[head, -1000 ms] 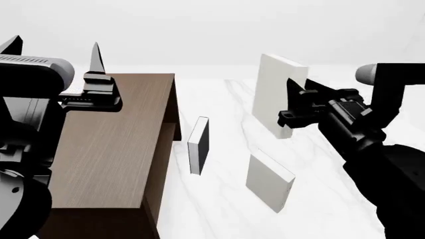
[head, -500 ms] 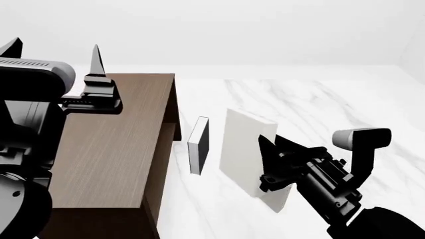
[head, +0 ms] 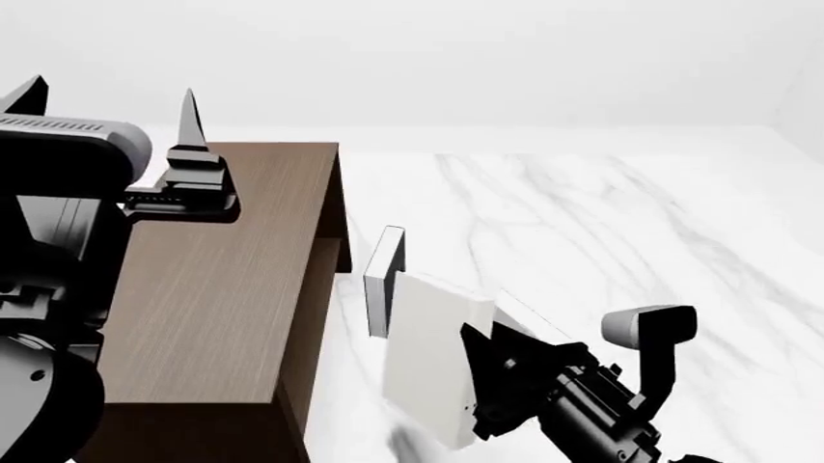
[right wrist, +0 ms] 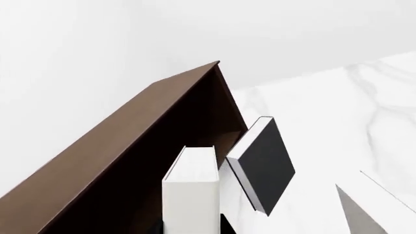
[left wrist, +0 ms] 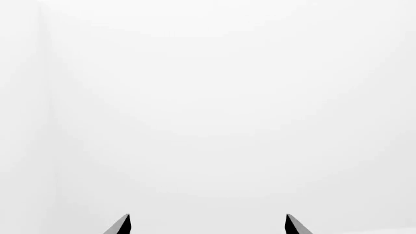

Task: Pick up the book on the right and place it under the cabinet shelf.

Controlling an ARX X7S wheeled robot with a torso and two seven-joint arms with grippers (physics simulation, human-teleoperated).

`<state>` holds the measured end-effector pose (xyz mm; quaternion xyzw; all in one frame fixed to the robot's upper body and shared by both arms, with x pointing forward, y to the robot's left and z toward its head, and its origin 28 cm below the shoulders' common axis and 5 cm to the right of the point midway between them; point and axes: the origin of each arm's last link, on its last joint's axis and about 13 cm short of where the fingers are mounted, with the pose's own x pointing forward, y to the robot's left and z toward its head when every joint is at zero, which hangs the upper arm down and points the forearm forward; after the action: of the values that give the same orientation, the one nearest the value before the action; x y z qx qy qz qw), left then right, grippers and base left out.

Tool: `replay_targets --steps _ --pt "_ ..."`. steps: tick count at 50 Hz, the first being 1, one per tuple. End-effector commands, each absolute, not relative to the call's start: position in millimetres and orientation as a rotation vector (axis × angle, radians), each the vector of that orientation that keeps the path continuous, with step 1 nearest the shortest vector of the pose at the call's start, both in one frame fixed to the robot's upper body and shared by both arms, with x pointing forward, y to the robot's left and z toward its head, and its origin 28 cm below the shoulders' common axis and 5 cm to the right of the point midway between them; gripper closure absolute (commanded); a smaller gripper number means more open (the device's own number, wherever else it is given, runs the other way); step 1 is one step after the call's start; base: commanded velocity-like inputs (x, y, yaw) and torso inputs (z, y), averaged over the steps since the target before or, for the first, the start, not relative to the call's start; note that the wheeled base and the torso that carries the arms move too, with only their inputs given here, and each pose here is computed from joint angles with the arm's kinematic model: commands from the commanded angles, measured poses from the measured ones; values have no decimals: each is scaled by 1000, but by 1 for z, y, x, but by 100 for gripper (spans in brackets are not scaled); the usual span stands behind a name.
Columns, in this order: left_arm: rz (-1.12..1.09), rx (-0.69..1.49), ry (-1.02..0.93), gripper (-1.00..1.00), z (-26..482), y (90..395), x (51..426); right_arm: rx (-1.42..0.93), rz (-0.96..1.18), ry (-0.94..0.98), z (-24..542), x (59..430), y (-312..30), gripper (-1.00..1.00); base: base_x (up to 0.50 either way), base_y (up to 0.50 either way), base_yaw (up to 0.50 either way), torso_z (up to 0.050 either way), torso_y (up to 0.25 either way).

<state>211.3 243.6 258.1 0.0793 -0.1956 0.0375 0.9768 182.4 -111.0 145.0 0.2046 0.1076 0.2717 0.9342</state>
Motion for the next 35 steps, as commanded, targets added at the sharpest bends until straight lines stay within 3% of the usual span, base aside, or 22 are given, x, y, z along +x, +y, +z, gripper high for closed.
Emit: replay_targets --steps 1,35 --pt "75 158 -394 -100 257 244 211 484 641 252 133 180 -99 100 0 0 0 0 0" --pt "83 144 -385 -100 247 248 211 602 616 394 86 197 -82 100 0 0 0 0 1"
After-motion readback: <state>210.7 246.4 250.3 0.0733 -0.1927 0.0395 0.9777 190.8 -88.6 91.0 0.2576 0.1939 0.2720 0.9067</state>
